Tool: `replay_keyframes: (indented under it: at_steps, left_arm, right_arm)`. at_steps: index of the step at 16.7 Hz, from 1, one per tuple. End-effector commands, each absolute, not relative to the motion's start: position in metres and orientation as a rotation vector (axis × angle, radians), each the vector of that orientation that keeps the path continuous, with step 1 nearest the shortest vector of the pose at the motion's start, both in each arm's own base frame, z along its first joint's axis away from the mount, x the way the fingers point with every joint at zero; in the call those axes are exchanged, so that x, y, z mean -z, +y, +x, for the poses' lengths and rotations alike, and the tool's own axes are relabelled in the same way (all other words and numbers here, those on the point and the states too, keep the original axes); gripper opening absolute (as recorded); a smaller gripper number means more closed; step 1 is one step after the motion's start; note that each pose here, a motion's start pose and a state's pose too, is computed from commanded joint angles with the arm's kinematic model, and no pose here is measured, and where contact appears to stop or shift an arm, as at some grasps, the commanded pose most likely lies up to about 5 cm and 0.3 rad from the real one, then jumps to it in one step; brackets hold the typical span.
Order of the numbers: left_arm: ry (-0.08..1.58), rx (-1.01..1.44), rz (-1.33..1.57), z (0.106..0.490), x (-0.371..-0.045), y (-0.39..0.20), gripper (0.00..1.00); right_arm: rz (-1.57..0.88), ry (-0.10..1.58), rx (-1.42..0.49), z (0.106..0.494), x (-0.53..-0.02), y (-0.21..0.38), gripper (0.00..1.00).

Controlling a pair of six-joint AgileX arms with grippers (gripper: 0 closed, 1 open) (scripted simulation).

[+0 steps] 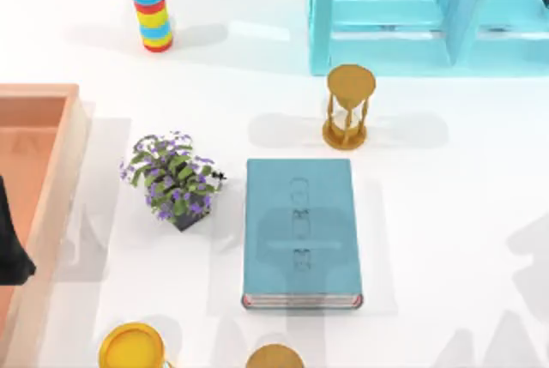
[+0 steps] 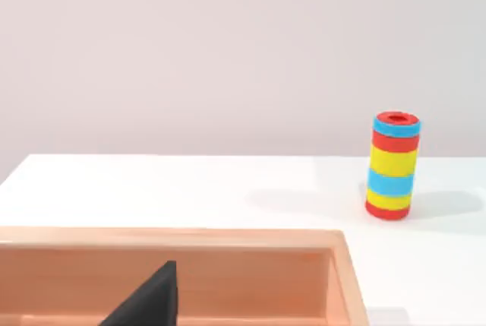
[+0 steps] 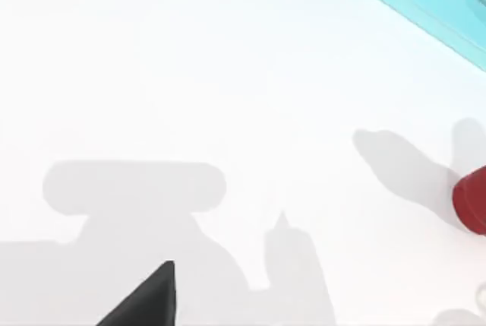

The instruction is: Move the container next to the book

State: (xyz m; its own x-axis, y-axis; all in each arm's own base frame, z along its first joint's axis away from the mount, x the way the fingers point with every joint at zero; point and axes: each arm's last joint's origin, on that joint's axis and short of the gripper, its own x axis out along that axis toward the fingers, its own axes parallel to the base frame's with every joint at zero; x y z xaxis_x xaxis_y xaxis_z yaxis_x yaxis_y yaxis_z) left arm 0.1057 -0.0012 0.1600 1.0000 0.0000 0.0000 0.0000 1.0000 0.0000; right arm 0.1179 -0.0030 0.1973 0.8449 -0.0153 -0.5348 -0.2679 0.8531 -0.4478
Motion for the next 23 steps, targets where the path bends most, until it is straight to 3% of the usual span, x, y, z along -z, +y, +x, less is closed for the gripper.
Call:
replay_keyframes:
  at_steps: [6,13,23]
  left_arm:
    - [0.0,0.0,0.0,0.106,-0.16,-0.001,1.0]
    - [0.0,0.0,0.0,0.106,-0.16,-0.001,1.0]
    - [0.0,0.0,0.0,0.106,-0.16,-0.001,1.0]
  right_arm:
    - [-0.978,1.023,-0.616,0.141,-0.219,-0.006,1.0]
    - [-1.174,1.208,-1.128,0.17,-0.244,-0.009,1.0]
    - [-1.198,1.216,-1.206,0.176,-0.238,-0.01,1.0]
